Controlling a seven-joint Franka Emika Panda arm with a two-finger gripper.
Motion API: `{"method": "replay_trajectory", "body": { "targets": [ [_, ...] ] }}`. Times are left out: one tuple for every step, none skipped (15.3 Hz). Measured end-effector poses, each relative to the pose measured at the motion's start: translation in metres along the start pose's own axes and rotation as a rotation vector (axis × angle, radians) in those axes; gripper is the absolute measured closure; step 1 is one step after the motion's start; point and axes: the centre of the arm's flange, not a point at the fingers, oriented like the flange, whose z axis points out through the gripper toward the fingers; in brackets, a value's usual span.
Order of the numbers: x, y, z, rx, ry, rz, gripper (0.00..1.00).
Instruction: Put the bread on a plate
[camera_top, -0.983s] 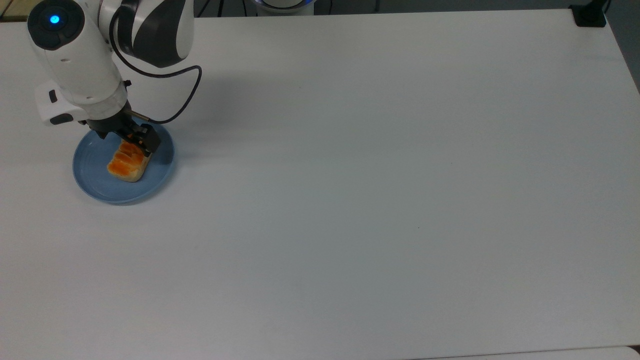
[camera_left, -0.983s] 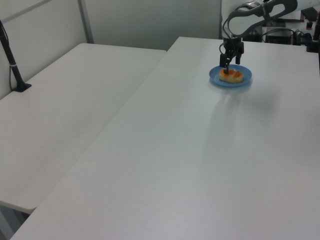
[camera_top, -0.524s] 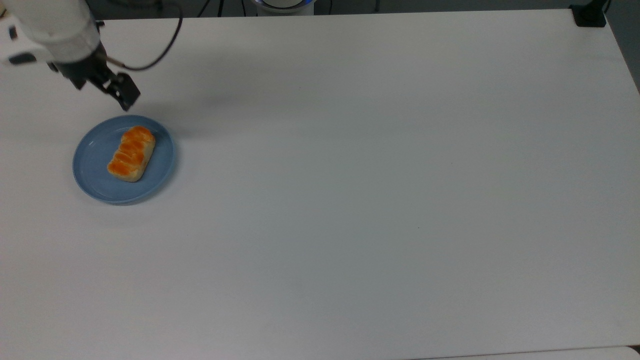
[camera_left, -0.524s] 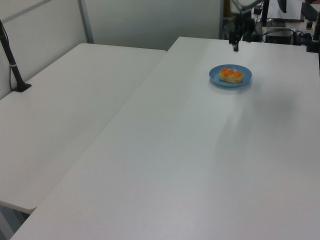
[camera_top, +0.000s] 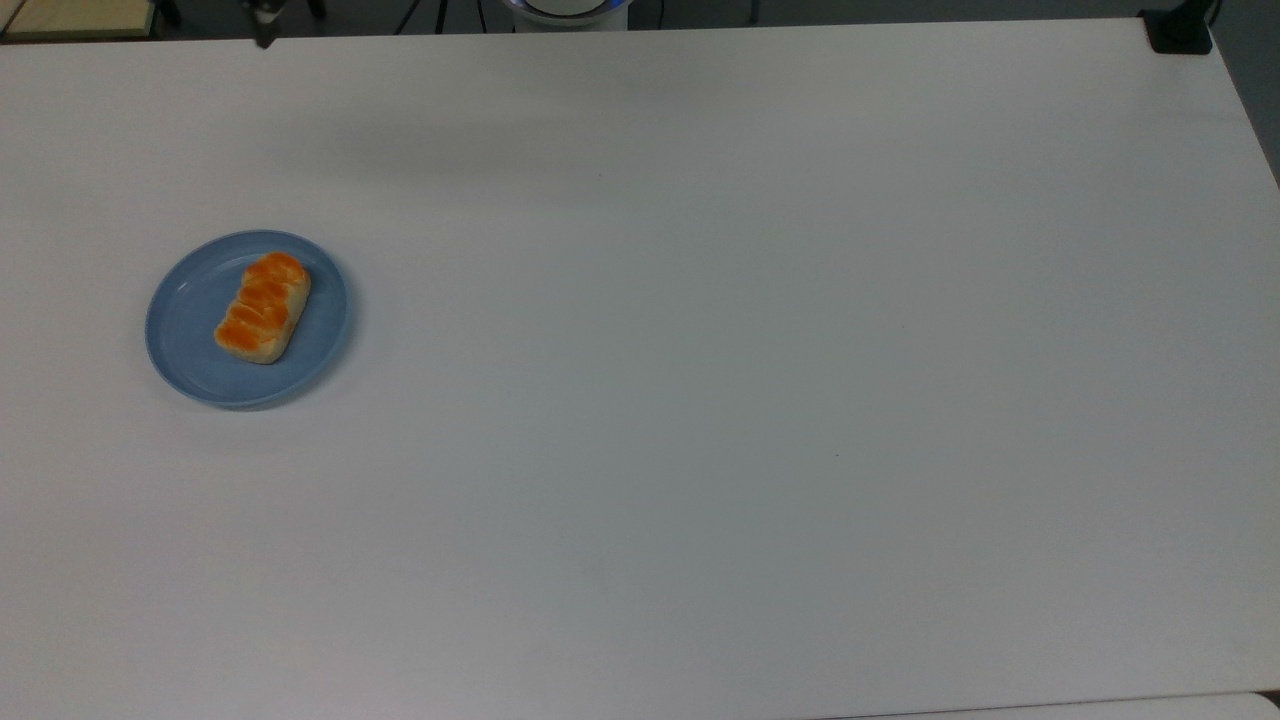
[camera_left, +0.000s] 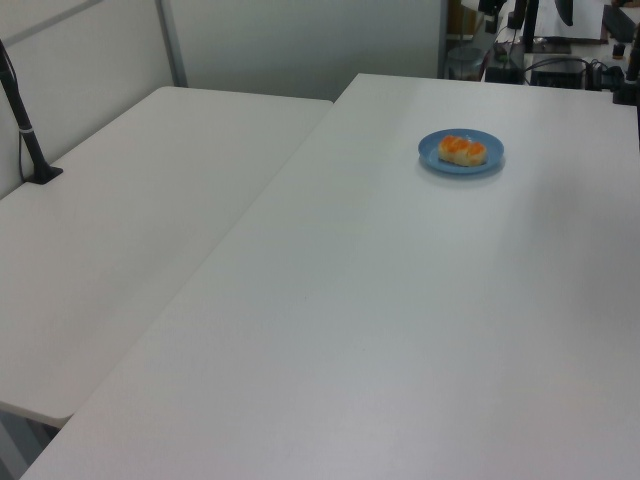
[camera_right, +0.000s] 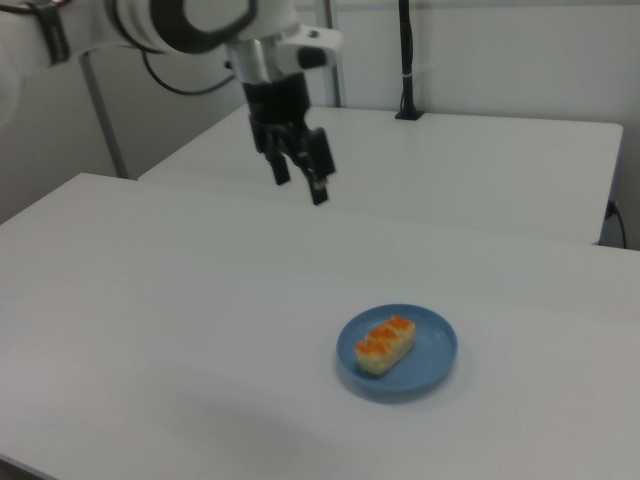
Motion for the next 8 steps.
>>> {"method": "replay_trajectory", "body": {
  "targets": [
    [-0.005, -0.013, -0.006, 0.002, 0.005, 0.011, 0.0],
    [-0.009, -0.026, -0.01, 0.004, 0.008, 0.018, 0.0],
    [-0.012, -0.043, -0.011, 0.005, 0.008, 0.019, 0.0],
    [-0.014, -0.051, -0.01, 0.003, 0.006, 0.014, 0.0],
    [-0.015, -0.057, -0.01, 0.002, 0.006, 0.006, 0.0],
    [-0.017, -0.06, -0.011, 0.0, 0.008, 0.001, 0.0],
    [-0.018, -0.062, -0.013, -0.001, 0.01, -0.001, 0.0],
    [-0.02, -0.063, -0.014, 0.0, 0.011, -0.004, 0.0]
  ]
}}
